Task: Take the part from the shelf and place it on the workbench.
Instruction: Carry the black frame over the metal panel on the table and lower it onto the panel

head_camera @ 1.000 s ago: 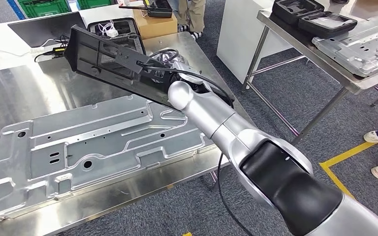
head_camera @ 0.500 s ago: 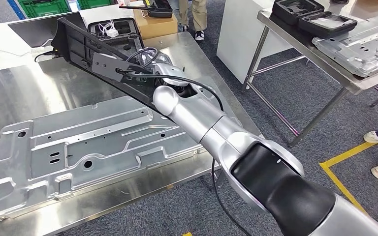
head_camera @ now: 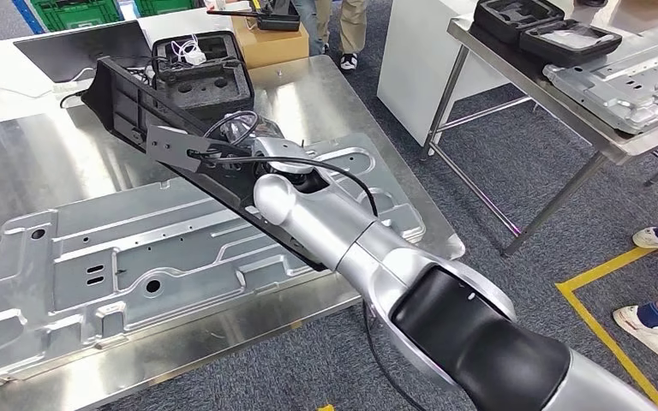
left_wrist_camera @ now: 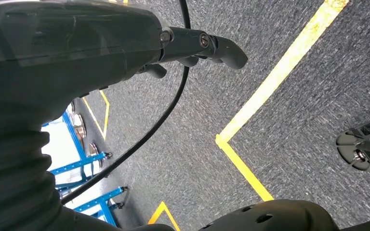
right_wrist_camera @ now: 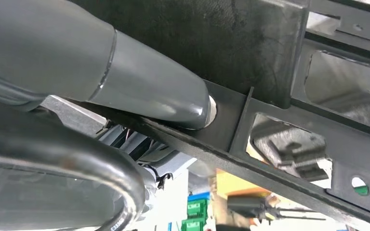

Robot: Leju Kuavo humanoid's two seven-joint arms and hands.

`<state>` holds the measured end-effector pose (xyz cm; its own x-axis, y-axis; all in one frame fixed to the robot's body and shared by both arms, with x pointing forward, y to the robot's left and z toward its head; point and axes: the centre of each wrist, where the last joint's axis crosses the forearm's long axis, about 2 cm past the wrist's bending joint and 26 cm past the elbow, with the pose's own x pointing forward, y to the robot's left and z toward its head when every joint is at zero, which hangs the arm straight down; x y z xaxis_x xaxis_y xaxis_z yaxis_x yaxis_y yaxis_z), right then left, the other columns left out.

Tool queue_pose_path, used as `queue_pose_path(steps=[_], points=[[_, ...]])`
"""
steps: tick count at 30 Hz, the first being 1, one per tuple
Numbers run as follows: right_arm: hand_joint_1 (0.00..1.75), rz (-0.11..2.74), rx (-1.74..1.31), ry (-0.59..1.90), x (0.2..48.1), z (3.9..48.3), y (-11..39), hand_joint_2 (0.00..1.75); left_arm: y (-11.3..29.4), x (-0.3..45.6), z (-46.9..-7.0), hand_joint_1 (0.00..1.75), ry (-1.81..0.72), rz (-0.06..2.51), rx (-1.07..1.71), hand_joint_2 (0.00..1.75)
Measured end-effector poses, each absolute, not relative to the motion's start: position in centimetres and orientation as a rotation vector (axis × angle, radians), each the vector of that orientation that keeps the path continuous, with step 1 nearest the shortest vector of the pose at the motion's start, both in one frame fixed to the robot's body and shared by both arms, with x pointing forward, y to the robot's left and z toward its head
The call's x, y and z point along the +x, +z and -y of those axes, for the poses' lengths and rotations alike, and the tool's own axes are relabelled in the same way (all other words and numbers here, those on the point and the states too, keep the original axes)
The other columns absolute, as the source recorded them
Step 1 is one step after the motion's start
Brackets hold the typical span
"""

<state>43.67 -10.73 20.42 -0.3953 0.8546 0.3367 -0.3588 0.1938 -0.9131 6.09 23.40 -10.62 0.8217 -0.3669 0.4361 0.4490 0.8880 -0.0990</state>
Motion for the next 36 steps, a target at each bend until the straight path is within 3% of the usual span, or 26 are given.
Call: queue_pose_path(steps=[34, 36], points=[[1.75, 1.321, -0.497, 1.478, 42.5, 10.8, 18.0, 0.00, -10.6, 6.1, -23.2, 0.00, -0.444, 0.425, -0.196, 1.75], [0.87, 1.320, -0.497, 1.478, 42.5, 10.8, 18.0, 0.00, -10.6, 6.1, -23.2, 0.00, -0.447, 0.425, -0.196, 1.75]])
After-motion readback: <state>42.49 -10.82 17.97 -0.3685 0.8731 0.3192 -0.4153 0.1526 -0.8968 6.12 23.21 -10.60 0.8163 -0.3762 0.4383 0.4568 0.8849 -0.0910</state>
